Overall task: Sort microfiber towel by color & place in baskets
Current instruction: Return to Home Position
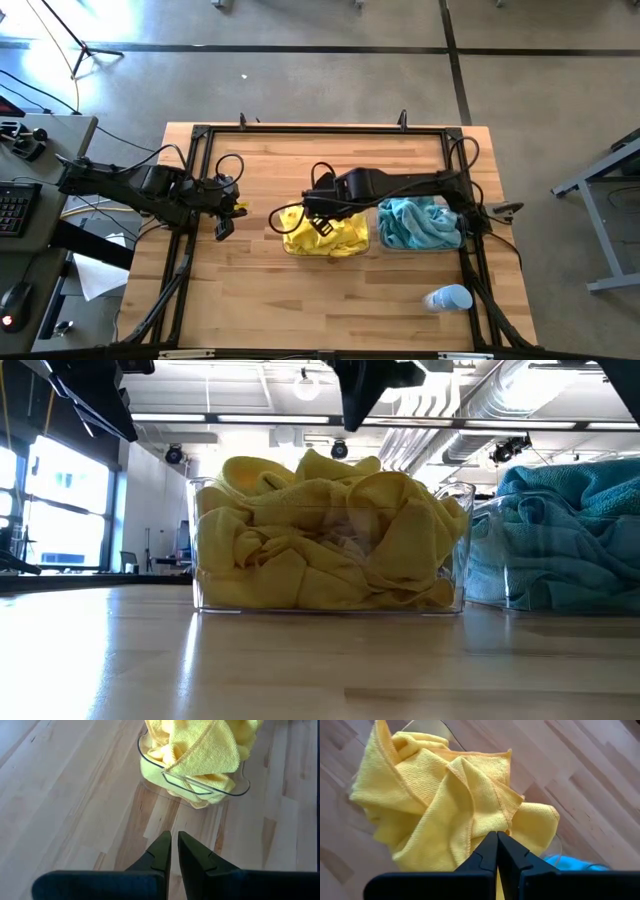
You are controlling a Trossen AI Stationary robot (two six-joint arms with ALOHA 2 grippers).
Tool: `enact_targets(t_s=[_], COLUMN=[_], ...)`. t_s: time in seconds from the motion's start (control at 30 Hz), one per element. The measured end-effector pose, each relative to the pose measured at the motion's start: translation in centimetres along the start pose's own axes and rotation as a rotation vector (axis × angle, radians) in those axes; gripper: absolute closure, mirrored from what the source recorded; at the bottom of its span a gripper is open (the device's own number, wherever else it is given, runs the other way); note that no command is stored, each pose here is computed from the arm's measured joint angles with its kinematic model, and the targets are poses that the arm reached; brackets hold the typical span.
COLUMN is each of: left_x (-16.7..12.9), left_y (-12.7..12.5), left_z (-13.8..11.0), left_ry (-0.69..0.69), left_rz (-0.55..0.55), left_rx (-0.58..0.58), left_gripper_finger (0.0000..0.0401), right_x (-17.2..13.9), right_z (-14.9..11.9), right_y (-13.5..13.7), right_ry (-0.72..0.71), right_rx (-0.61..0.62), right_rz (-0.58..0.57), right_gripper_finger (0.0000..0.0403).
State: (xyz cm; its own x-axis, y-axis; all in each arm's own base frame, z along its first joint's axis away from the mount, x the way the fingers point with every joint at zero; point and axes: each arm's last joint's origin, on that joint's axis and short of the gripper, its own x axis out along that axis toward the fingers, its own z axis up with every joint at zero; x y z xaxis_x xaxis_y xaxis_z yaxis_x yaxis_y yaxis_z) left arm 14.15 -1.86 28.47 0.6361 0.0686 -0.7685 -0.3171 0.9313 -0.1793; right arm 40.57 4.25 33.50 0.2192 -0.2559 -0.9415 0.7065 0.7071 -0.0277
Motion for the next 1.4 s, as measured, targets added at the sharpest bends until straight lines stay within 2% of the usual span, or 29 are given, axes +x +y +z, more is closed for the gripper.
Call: enact_targets(t_s=[0.23, 0.9, 1.07, 1.2, 1.4], left_x=[0.0, 0.0, 0.0, 0.0, 0.0], left_y=[0.0, 0.0, 0.0, 0.0, 0.1], left_z=[0.0, 0.0, 0.0, 0.0, 0.0], left_ry=[0.0, 0.0, 0.001, 0.001, -0.008], left_rz=[0.0, 0.001, 0.001, 0.001, 0.018], left_rx=[0.0, 0.001, -0.026, -0.025, -0.023], left_gripper_finger=[0.038, 0.038, 0.038, 0.038, 0.038], right_x=[2.0, 2.9, 4.3, 4.2, 1.9], right_z=[0.3, 2.5, 2.3, 1.3, -1.0], right_y=[0.1, -1.7, -2.4, -4.1, -8.5], right_ry=[0.028, 0.024, 0.054, 0.03, -0.151], right_rx=[-0.082, -0.405, -0.457, -0.452, -0.392], right_rz=[0.015, 0.026, 0.058, 0.122, 0.215], right_gripper_finger=[0.0402, 0.0403, 0.0403, 0.0403, 0.0403])
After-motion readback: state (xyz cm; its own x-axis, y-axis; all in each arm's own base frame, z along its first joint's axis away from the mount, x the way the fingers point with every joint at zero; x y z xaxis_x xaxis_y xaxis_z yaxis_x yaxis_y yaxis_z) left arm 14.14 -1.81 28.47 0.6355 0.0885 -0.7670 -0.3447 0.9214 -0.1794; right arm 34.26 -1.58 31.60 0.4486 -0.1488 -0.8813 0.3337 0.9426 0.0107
